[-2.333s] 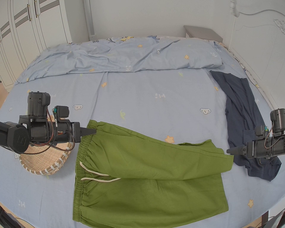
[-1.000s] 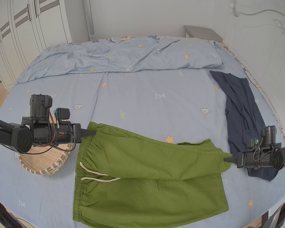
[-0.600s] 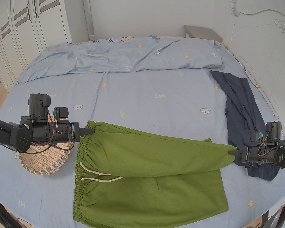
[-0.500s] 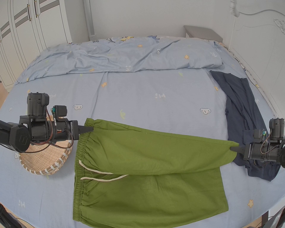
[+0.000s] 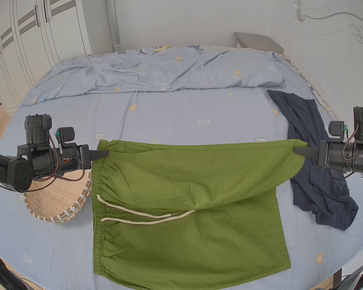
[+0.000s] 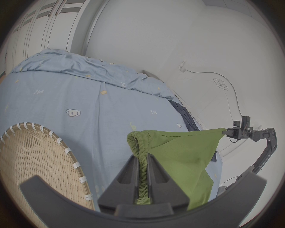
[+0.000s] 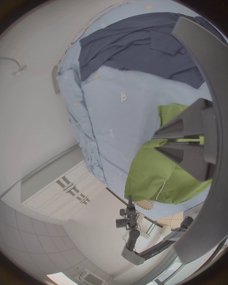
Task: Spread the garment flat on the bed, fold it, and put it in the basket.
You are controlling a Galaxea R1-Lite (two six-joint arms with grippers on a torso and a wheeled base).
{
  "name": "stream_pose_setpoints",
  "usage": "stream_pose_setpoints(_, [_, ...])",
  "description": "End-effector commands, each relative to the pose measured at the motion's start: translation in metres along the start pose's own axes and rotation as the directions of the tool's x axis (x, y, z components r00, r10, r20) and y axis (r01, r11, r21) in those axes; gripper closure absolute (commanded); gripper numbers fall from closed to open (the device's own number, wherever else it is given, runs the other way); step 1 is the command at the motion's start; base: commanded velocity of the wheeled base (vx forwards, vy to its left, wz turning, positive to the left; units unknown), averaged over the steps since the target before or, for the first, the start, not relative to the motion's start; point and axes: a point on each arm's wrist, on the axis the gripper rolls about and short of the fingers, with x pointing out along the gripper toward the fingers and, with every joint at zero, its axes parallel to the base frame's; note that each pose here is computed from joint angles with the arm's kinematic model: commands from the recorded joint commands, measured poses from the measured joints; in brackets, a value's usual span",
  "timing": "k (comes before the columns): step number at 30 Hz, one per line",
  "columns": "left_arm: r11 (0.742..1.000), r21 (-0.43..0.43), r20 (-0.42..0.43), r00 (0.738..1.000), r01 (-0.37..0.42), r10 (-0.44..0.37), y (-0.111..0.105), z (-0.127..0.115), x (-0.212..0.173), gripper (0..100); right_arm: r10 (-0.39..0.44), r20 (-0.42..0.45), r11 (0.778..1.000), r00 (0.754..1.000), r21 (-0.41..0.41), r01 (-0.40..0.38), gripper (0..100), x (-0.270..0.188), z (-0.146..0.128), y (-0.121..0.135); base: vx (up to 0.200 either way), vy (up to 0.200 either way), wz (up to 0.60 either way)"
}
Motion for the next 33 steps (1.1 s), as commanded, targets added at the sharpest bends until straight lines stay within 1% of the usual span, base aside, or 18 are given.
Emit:
stream_pose_setpoints(1, [1.000, 0.000, 0.012, 1.000, -0.007, 0.007, 0.002, 0.002, -0.004, 100, 0.069, 0.087, 0.996, 0.994, -0.058, -0.064, 100, -0.029, 0.017, 0.036, 0.000, 0.000, 0.00])
stream_pose_setpoints(4, [1.000, 0.001, 0.013, 1.000, -0.007, 0.007, 0.002, 0.002, -0.004, 100, 0.104, 0.108, 0.992, 0.989, -0.083, -0.096, 100, -0.048, 0.018, 0.052, 0.000, 0.000, 0.00])
stream_pose_setpoints(7, [1.000, -0.001, 0.013, 1.000, -0.007, 0.007, 0.002, 0.002, -0.004, 100, 0.120, 0.113, 0.989, 0.986, -0.095, -0.110, 100, -0.060, 0.018, 0.061, 0.000, 0.000, 0.00])
stream_pose_setpoints(16, [1.000, 0.000, 0.012, 1.000, -0.007, 0.007, 0.002, 0.001, -0.004, 100, 0.116, 0.075, 0.991, 0.990, -0.073, -0.110, 100, -0.063, 0.007, 0.061, 0.000, 0.000, 0.00])
stream_pose_setpoints(19, [1.000, -0.002, 0.012, 1.000, -0.007, 0.007, 0.002, 0.002, -0.004, 100, 0.108, 0.038, 0.993, 0.993, -0.051, -0.106, 100, -0.056, -0.005, 0.055, 0.000, 0.000, 0.00])
stream_pose_setpoints(23, [1.000, -0.005, 0.006, 1.000, -0.008, 0.008, 0.003, 0.000, -0.003, 100, 0.098, 0.026, 0.995, 0.995, -0.039, -0.097, 100, -0.047, -0.005, 0.049, 0.000, 0.000, 0.00])
stream_pose_setpoints(26, [1.000, -0.004, 0.005, 1.000, -0.008, 0.008, 0.004, 0.000, -0.001, 100, 0.086, -0.003, 0.996, 0.996, -0.019, -0.086, 100, -0.026, -0.006, 0.038, 0.000, 0.000, 0.00])
stream_pose_setpoints(33, [1.000, -0.003, 0.012, 1.000, -0.013, 0.013, 0.006, 0.002, -0.001, 100, 0.066, 0.015, 0.998, 0.998, -0.014, -0.066, 100, 0.006, 0.001, 0.018, 0.000, 0.000, 0.00])
